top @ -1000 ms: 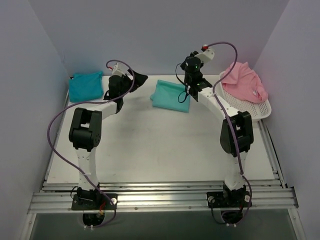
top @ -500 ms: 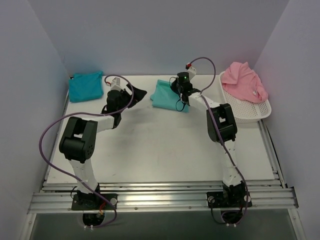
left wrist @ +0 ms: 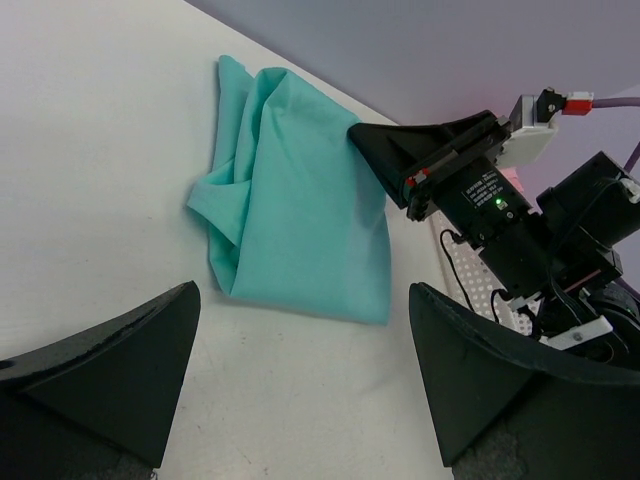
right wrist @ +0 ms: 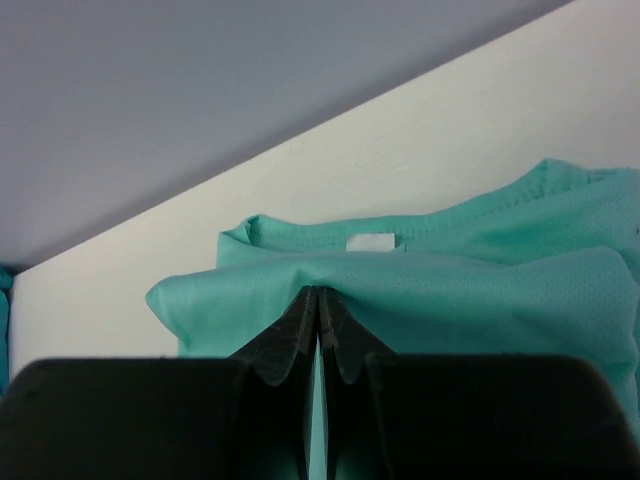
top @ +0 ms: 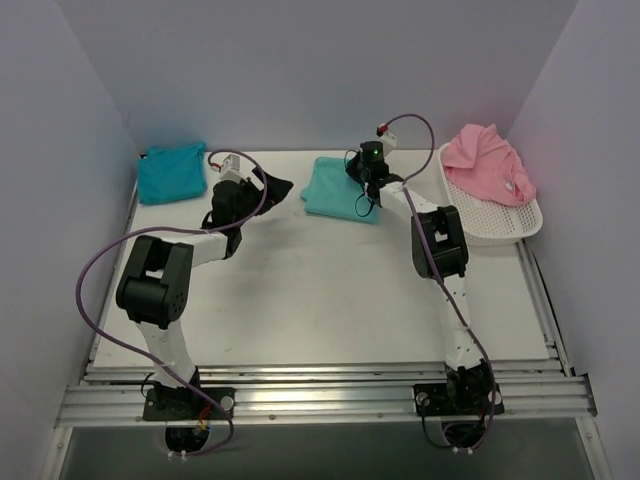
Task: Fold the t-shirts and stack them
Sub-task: Fold the tshirt
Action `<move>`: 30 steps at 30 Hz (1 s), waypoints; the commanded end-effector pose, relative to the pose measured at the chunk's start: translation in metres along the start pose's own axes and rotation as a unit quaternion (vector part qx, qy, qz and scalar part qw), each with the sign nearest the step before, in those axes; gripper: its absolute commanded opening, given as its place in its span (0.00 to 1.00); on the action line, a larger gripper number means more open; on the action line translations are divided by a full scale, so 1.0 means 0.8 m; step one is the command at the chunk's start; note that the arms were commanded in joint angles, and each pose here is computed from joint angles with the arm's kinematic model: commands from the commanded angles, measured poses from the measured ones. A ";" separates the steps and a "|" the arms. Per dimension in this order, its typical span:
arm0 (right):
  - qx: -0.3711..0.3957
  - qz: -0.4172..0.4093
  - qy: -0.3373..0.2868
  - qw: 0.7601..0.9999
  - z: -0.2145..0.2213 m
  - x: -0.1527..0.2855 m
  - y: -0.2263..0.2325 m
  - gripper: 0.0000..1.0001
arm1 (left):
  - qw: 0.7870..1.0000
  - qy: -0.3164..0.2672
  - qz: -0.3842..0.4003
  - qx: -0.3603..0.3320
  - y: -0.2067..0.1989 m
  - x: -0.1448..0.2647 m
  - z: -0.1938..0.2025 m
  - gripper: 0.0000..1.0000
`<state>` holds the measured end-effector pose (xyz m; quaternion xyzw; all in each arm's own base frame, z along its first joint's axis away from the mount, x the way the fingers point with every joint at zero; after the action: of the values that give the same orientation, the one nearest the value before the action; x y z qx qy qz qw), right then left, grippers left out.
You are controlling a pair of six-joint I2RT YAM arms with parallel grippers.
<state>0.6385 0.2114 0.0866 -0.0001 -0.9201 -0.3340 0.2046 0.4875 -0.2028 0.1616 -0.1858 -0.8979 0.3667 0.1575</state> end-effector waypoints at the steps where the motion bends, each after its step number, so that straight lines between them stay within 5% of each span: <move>1: -0.007 -0.007 -0.034 0.999 -0.028 -0.020 -0.003 0.00 | 0.999 -0.019 0.024 -0.022 -0.014 0.000 -0.012 0.94; 11: -0.063 0.010 -0.046 0.997 -0.036 -0.073 -0.075 0.00 | 0.999 -0.012 0.028 -0.037 -0.016 0.000 -0.013 0.94; 17: -0.099 -0.089 -0.074 0.988 -0.056 -0.075 -0.055 0.00 | 0.999 -0.001 0.027 -0.042 -0.010 -0.001 -0.003 0.94; 19: -0.101 -0.122 -0.090 0.983 -0.075 -0.064 -0.032 0.09 | 0.999 0.000 0.025 -0.043 -0.009 -0.002 -0.002 0.94; 23: -0.092 -0.193 -0.132 0.968 -0.131 -0.020 0.031 0.68 | 0.999 0.006 0.026 -0.033 -0.004 -0.004 0.011 0.94; 25: -0.083 -0.227 -0.147 0.959 -0.164 0.016 0.071 0.83 | 0.999 0.008 0.027 -0.029 -0.008 -0.006 0.018 0.94; 30: -0.065 -0.279 -0.178 0.941 -0.205 0.113 0.130 0.86 | 0.999 0.011 0.034 -0.019 -0.022 -0.012 0.031 0.94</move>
<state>0.6682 0.1710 0.1453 0.0911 -0.8909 -0.4385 0.0755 0.4800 -0.2203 0.1413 -0.2046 -0.8982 0.3461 0.1776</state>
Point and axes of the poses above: each gripper's point midway between its finger pads, its own x axis back along the fingers, its own y axis along the line the jaws close on, z = x × y, the point moved 2 cm from there along x, back along the fingers, and after that the axes turned 5 degrees about -x, right-handed, at the moved point
